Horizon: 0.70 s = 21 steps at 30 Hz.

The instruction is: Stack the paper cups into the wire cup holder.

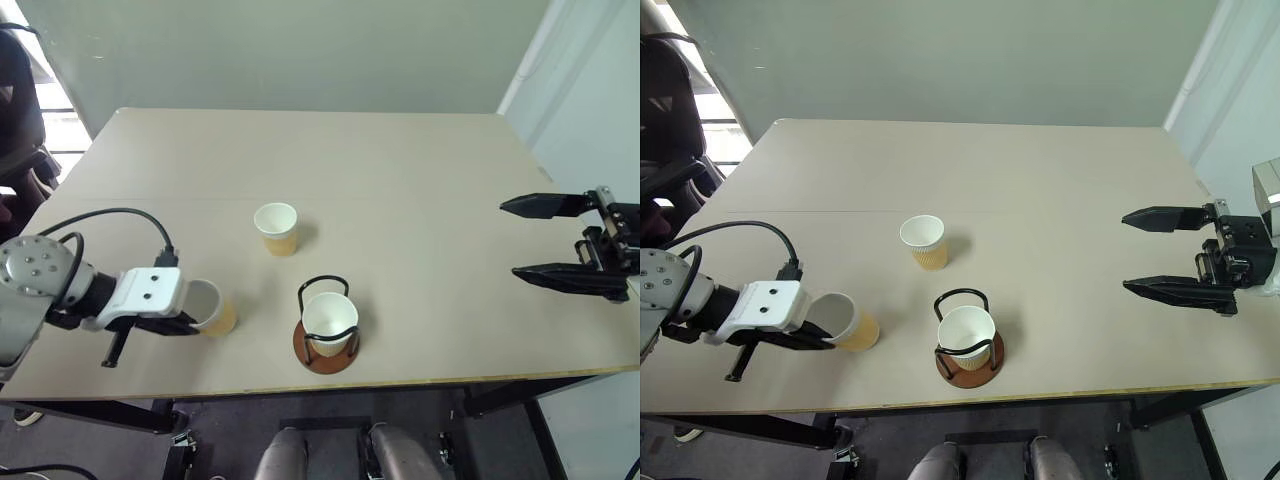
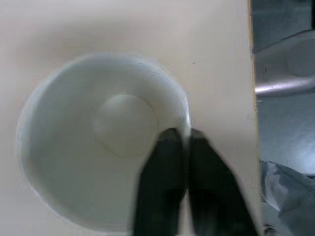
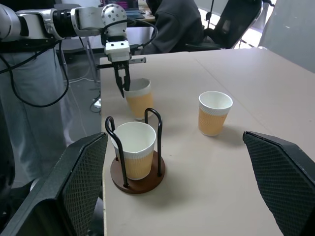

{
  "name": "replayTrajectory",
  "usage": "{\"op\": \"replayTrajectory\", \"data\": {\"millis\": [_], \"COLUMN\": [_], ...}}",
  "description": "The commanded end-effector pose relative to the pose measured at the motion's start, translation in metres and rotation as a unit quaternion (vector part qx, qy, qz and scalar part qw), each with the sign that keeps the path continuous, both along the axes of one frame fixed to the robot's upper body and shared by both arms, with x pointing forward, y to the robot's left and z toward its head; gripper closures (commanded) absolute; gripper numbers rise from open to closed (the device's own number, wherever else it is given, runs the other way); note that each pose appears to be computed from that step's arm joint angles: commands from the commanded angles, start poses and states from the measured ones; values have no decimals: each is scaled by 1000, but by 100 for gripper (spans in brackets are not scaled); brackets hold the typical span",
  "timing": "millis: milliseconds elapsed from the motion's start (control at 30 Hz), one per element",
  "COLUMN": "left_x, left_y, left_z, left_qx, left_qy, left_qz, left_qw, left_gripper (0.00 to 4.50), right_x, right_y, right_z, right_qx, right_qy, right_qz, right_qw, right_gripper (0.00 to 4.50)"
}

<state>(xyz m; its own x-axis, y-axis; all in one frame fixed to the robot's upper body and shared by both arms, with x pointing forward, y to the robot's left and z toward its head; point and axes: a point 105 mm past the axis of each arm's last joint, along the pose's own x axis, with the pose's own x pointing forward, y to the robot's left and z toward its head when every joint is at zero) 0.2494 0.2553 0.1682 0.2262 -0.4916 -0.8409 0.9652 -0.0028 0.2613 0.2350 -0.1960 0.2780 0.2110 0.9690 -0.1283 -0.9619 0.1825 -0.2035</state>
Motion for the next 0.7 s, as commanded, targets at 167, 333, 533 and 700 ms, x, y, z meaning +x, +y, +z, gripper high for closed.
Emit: {"op": "replayTrajectory", "data": {"millis": [167, 333, 533, 700], "left_x": [5, 7, 4, 13], "left_y": [-6, -19, -65, -86], "left_z": [13, 36, 94, 117], "left_qx": [-19, -62, -144, -139], "left_qy": [-11, -30, -62, -99], "left_qz": [-19, -46, -148, -207], "left_qw": [1000, 997, 977, 963], "left_gripper": [447, 447, 447, 447], "right_x": [-7, -9, -7, -6], "right_y": [-3, -3, -9, -11], "right_z": [17, 19, 24, 23], "right_qx": [-5, -8, -19, -23], "right_qy": [-42, -48, -70, -77], "right_qz": [-12, -14, -36, -48], "right_qw": [999, 999, 997, 996], "right_gripper": [0, 0, 0, 0]}}
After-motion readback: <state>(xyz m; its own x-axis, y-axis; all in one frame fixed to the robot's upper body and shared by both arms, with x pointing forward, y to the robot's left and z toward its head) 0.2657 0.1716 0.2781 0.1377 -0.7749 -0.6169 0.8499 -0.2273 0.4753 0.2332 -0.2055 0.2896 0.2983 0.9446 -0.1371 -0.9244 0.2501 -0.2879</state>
